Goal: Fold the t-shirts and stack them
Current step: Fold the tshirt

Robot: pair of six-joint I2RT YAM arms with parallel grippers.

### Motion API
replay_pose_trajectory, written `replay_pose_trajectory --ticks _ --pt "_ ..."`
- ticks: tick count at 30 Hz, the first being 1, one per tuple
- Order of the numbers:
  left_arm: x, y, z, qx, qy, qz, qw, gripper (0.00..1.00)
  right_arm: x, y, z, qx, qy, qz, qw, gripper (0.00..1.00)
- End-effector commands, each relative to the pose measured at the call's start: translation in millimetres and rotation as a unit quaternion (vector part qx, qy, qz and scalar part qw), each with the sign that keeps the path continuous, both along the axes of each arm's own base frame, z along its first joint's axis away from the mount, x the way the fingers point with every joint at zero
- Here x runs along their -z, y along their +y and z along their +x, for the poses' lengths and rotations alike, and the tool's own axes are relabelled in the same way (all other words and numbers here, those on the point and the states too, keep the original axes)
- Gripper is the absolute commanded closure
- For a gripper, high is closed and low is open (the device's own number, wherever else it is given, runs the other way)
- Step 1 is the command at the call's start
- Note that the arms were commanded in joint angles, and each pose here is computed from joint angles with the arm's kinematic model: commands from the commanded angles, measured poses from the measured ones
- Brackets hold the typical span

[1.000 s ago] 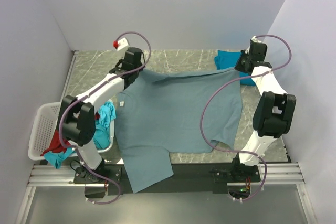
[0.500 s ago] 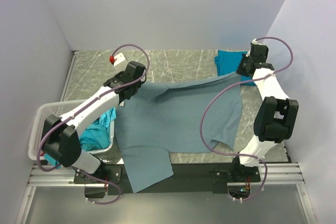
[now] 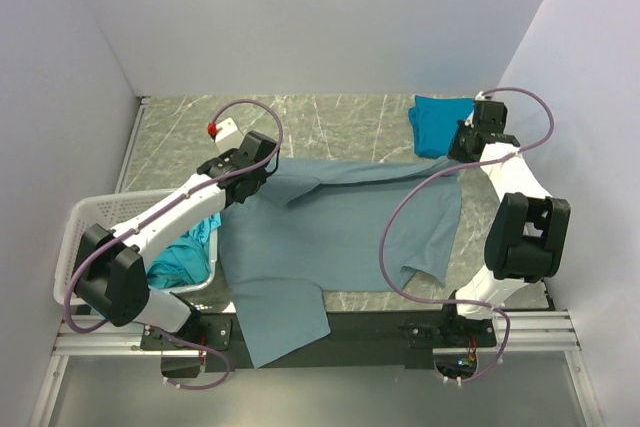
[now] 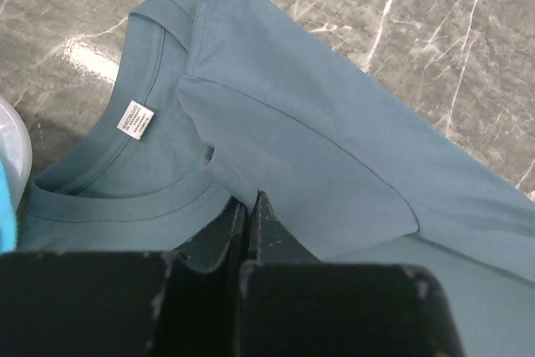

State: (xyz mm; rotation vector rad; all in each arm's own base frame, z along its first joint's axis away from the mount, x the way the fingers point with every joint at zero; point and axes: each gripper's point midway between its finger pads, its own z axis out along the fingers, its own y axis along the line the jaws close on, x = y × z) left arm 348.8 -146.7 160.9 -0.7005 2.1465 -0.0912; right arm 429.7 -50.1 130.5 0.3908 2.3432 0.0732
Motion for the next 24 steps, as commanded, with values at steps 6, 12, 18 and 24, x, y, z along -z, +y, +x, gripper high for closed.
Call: replay_pose_trajectory --ticks 6,12,18,24 --pt "0.1 -7.7 -4.4 0.012 -0.005 -0.024 1.000 0.99 11.0 3.1 -15.9 0.008 0.011 0.007 1.000 0.92" --pt "12.2 -10.5 0.3 0.012 0.010 -0.015 1.000 0.99 33.7 4.7 -27.4 0.012 0.043 0.006 0.999 0.80" --pt "19.1 -14.9 5.8 0.015 0.020 -0.008 1.000 0.99 42.9 8.7 -36.2 0.015 0.065 0.002 0.998 0.35" --pt "15.2 -18.2 17.8 0.012 0.011 -0.004 1.000 0.99 14.8 48.1 -36.9 -0.040 0.027 -0.030 0.998 0.26"
